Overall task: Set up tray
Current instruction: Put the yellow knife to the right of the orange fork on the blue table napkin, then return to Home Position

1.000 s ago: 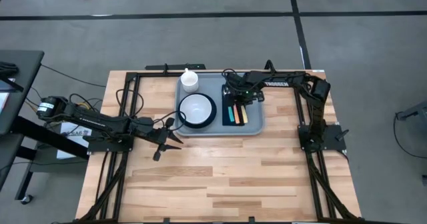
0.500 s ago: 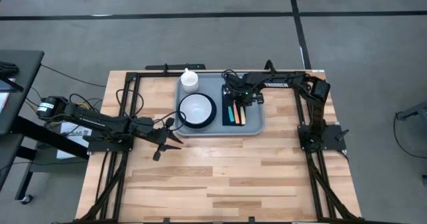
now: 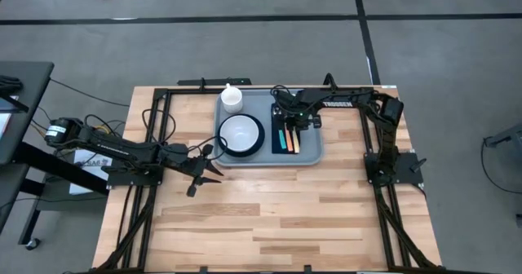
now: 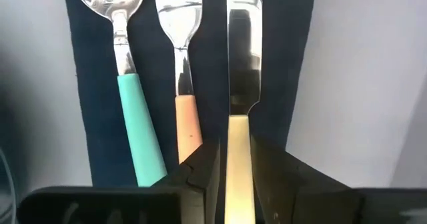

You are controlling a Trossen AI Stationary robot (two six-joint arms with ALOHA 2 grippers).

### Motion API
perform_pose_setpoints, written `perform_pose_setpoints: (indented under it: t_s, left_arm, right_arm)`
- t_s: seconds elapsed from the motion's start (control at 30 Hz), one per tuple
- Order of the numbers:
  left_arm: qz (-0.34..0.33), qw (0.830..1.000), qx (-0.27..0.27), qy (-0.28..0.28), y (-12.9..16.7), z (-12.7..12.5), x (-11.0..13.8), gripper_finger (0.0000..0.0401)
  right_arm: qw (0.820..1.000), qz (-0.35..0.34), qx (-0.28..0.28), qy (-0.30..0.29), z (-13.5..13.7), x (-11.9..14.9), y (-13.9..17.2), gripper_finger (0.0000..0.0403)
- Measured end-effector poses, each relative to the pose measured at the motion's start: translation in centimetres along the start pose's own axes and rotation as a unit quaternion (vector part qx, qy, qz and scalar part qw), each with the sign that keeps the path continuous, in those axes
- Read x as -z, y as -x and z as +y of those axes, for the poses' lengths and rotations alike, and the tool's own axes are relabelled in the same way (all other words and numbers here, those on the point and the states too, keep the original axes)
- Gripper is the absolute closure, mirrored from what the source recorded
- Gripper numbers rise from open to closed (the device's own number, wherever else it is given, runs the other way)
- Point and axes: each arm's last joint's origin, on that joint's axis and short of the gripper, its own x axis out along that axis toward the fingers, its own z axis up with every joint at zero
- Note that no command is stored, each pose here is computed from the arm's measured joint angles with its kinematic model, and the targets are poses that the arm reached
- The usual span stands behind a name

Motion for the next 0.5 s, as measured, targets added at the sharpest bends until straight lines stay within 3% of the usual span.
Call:
perform_pose_setpoints:
  t_s: [0.2, 0.33, 0.5]
  left_arm:
    - [0.000, 1.000, 0.000, 0.003, 0.0, 0.0, 0.0, 0.0298]
    - [0.000, 1.000, 0.000, 0.004, 0.0, 0.0, 0.0, 0.0298]
    - [0.000, 1.000, 0.000, 0.004, 0.0, 0.0, 0.0, 0.0298]
  right_arm:
    - [1.000, -0.001, -0.003, 0.025, 0.0, 0.0, 0.0, 0.0320]
    - [0.996, 0.016, 0.003, 0.090, -0.2, 0.4, 0.7, 0.0321]
    - [0.981, -0.056, 0.034, 0.185, -0.1, 2.6, 4.4, 0.0321]
